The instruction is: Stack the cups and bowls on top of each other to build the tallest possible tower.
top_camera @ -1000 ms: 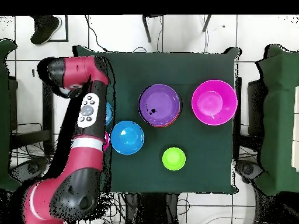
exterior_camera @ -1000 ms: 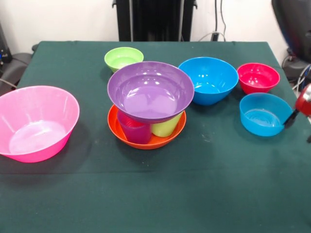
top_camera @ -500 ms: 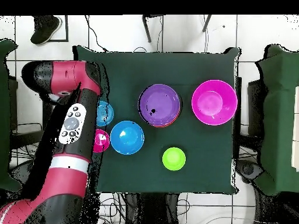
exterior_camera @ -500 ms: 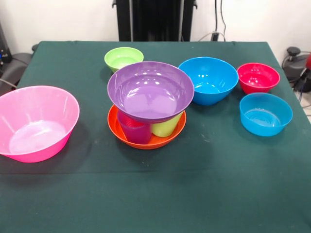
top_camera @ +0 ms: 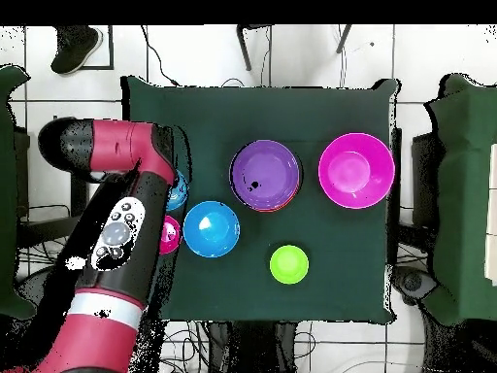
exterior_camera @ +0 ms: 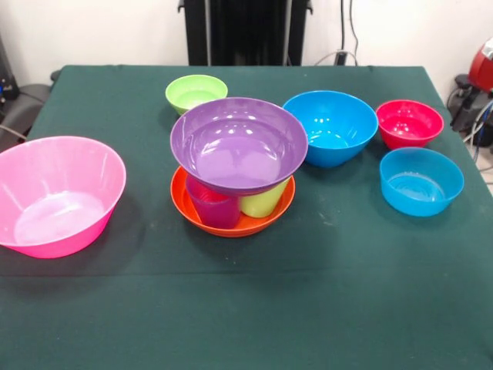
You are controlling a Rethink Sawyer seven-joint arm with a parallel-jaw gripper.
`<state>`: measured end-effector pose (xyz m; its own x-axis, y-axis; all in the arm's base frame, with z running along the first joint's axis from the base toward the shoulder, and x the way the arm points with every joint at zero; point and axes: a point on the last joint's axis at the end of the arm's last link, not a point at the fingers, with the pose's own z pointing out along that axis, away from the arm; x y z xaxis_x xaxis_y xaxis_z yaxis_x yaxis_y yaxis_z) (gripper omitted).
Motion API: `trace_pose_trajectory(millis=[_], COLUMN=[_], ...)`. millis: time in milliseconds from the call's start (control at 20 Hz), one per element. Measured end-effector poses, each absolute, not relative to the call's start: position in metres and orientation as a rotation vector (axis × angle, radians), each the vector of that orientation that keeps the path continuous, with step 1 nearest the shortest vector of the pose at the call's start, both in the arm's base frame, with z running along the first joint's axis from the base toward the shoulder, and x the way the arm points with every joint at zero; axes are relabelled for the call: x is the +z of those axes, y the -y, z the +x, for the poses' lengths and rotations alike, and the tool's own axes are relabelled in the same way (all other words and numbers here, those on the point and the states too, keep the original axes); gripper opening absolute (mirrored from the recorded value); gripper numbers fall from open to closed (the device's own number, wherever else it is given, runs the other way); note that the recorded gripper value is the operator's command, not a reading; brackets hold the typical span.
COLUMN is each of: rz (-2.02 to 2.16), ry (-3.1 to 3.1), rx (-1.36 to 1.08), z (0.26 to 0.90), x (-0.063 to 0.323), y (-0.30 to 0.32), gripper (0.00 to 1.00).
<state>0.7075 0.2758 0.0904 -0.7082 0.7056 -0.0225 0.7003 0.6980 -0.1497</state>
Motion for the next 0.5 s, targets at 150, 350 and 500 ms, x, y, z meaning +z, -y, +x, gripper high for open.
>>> trace_pose_trajectory(millis=[150,350,500], rz=[-1.187,-1.153,-1.128], ry=[2.878,2.881,2.865], rx=[0.24,0.301,0.352], z=[0.7,0.68,0.663], x=[0.084,0.069,0.06], y=[-0.275,-0.274,-0.27], gripper=[1.0,1.0,1.0])
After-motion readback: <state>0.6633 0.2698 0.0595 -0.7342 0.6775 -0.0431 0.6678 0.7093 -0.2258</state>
